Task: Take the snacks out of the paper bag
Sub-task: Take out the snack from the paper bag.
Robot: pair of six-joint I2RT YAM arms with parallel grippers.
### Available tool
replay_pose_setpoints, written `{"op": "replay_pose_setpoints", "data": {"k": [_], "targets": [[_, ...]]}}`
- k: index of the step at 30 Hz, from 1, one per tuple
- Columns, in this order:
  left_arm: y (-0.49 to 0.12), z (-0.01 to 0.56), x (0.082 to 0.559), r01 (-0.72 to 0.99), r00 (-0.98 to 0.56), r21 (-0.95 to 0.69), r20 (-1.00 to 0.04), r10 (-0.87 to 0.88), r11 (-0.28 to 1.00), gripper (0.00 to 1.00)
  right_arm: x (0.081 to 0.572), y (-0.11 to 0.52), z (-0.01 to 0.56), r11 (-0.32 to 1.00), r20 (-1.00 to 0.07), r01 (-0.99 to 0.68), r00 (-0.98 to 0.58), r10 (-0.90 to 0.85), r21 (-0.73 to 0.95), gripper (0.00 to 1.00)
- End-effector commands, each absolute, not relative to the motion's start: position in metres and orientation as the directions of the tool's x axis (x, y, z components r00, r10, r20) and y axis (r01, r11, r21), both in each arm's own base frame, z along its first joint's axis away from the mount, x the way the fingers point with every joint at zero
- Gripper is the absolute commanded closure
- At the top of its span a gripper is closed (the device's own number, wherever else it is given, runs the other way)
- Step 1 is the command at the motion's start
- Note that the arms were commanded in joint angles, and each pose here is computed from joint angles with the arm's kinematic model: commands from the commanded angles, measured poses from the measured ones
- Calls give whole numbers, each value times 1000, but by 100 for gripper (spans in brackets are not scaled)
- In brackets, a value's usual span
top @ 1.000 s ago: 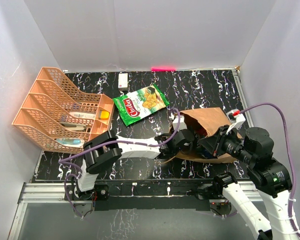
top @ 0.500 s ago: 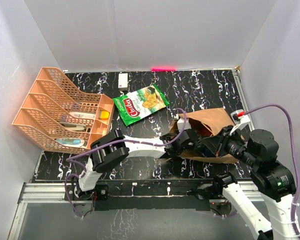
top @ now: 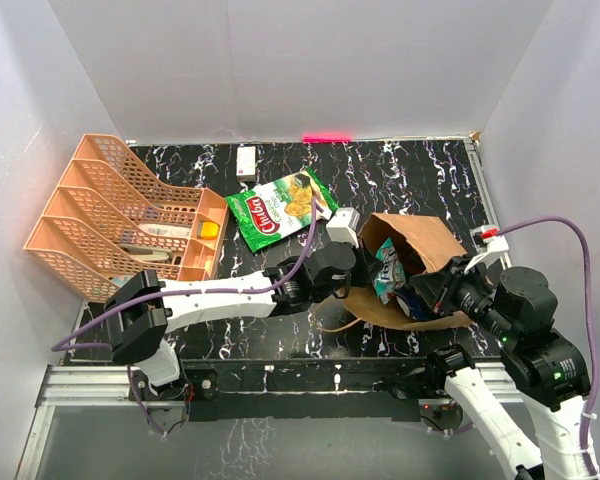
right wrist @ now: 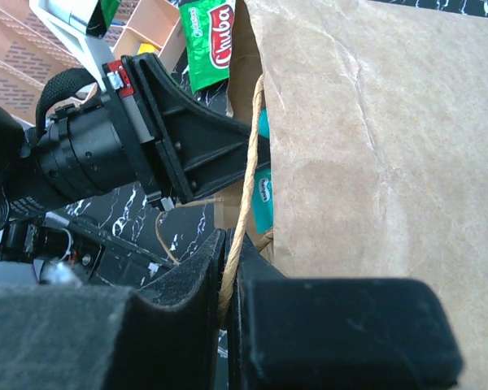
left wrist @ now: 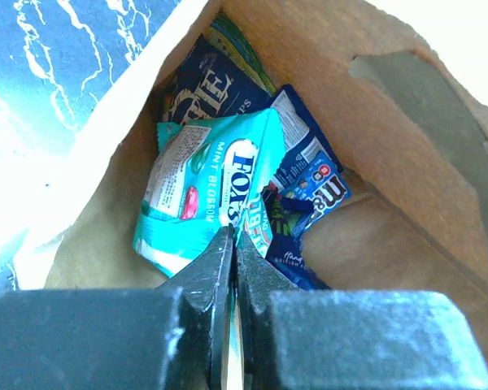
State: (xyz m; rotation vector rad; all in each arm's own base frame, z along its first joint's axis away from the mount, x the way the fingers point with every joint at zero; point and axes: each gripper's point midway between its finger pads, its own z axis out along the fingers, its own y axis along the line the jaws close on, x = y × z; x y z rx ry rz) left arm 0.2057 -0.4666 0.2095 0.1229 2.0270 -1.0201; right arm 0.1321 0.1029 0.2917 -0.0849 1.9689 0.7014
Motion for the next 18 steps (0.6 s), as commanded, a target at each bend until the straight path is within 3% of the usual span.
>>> {"op": "replay_pose_setpoints", "data": {"k": [1,11,18], "targets": [[-463,229,193,475,-648,-634,-721,-245,610,100,139,96,308,838,-871,-342,-408,274,424,92],[-448,282,167,627,-605,-595,-778,-167,502,100,142,88,307,863,-883,-313,-386,266,397,92],[-403,344,146,771,-460,-461,-880,-116,439,100,149,86,303,875,-890,-300,-376,258,380,92]]}}
